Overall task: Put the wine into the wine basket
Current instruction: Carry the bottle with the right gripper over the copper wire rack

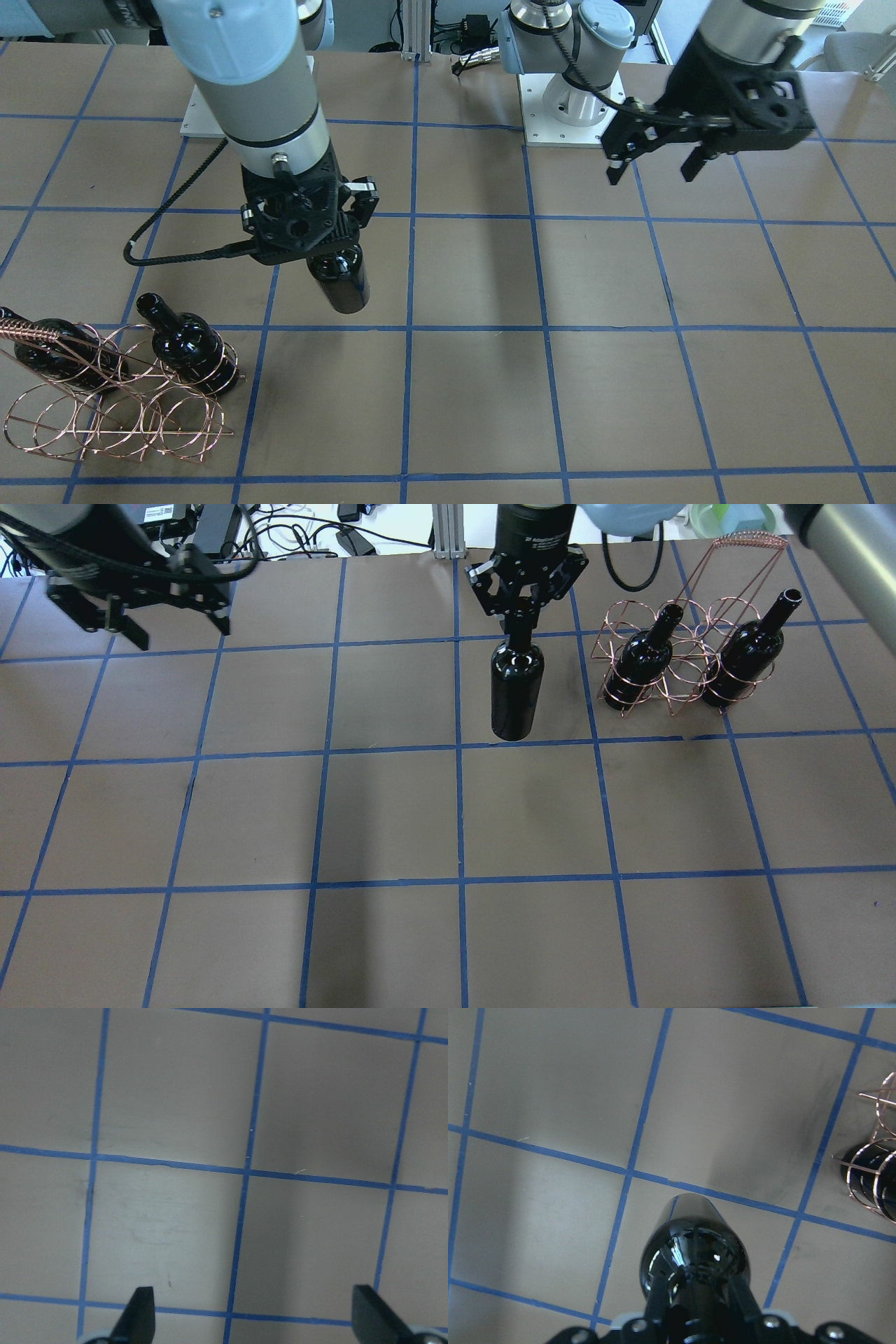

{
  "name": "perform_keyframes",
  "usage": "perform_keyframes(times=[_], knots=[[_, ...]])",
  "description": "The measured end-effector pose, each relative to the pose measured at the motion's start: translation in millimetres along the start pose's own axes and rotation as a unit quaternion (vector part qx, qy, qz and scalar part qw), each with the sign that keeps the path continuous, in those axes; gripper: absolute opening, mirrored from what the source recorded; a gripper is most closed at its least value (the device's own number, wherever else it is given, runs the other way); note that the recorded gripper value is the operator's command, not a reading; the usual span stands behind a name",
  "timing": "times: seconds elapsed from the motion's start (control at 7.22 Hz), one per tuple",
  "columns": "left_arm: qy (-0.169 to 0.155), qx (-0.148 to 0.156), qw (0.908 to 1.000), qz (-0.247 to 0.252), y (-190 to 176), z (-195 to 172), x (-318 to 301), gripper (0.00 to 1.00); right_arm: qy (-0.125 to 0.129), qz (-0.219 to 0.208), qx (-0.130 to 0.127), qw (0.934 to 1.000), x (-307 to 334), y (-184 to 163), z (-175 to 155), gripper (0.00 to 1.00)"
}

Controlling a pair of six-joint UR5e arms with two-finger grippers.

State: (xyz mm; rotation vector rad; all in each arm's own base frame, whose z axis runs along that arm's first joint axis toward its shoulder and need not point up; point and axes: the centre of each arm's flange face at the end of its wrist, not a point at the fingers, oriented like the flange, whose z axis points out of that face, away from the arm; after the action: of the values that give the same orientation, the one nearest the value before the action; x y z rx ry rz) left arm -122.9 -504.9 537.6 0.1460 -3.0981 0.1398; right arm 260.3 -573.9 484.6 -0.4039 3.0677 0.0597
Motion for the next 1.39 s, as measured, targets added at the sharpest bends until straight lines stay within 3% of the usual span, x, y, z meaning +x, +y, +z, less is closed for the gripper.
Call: perform_keyframes(times=[0.42,1.39], knots=[[0.001,0.024,0.9996,0.017,9.2,10.6,50.9,1.0,0.012,-0.009,-0.014,0.9998,45.5,24.9,-13.9,0.0],[0.001,0.029,0.9996,0.001,2.5,4.3,23.8,1.0,0.024,-0.058,-0.032,0.9975,155.6,76.1,-62.2,0.0]])
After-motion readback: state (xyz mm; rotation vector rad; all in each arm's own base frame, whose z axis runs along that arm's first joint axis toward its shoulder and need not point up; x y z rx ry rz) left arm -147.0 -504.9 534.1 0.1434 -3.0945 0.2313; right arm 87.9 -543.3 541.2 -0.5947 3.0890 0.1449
